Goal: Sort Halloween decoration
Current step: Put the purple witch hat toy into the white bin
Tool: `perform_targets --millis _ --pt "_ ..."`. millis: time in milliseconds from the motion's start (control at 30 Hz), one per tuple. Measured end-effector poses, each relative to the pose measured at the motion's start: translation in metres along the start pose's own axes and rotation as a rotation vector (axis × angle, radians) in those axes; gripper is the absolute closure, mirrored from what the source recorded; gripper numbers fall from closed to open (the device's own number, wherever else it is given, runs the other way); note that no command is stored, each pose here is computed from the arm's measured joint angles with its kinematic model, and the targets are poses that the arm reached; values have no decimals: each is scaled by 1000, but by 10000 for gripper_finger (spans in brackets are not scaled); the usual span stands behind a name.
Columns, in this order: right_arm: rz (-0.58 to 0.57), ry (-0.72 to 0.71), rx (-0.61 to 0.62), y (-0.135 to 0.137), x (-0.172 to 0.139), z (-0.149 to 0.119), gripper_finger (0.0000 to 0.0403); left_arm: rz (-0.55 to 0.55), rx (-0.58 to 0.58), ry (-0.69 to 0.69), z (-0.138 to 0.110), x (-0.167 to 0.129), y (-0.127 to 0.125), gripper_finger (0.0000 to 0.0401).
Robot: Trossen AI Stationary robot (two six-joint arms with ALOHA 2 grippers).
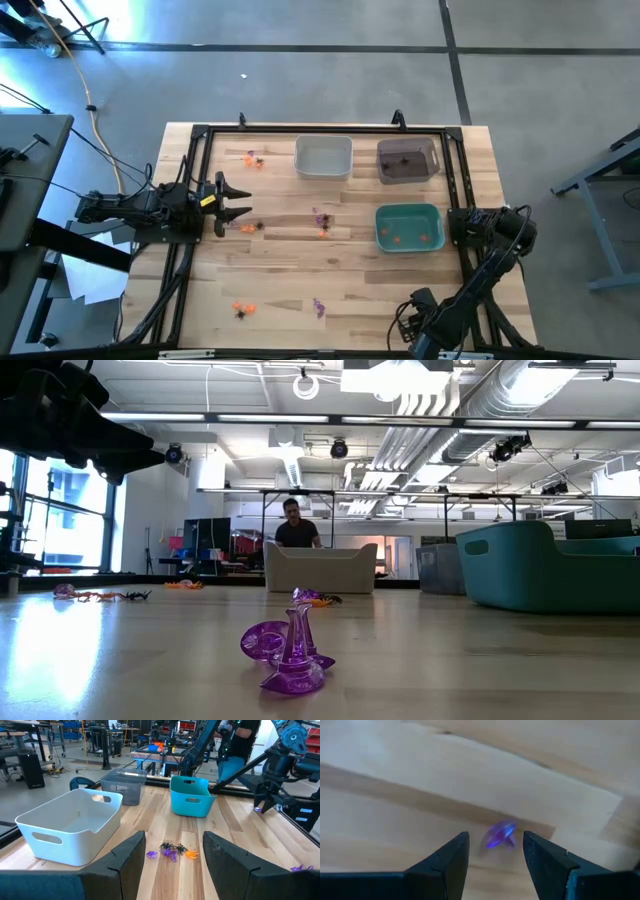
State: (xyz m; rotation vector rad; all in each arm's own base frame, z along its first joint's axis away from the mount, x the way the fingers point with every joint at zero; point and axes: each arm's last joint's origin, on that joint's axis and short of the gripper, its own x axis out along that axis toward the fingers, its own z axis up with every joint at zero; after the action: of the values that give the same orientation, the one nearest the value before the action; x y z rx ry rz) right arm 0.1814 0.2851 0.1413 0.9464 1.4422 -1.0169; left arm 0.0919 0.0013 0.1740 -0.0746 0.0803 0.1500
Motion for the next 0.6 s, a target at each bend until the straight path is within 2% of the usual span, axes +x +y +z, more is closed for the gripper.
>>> perform_targets --millis 333,433,600 --pt "24 1 -17 -4 15 6 228 0 0 0 0 0 0 215" --pt "27 -2 -18 -4 15 6 251 0 0 0 0 0 0 215" --pt "47 9 -17 -2 15 5 314 0 0 0 0 0 0 215"
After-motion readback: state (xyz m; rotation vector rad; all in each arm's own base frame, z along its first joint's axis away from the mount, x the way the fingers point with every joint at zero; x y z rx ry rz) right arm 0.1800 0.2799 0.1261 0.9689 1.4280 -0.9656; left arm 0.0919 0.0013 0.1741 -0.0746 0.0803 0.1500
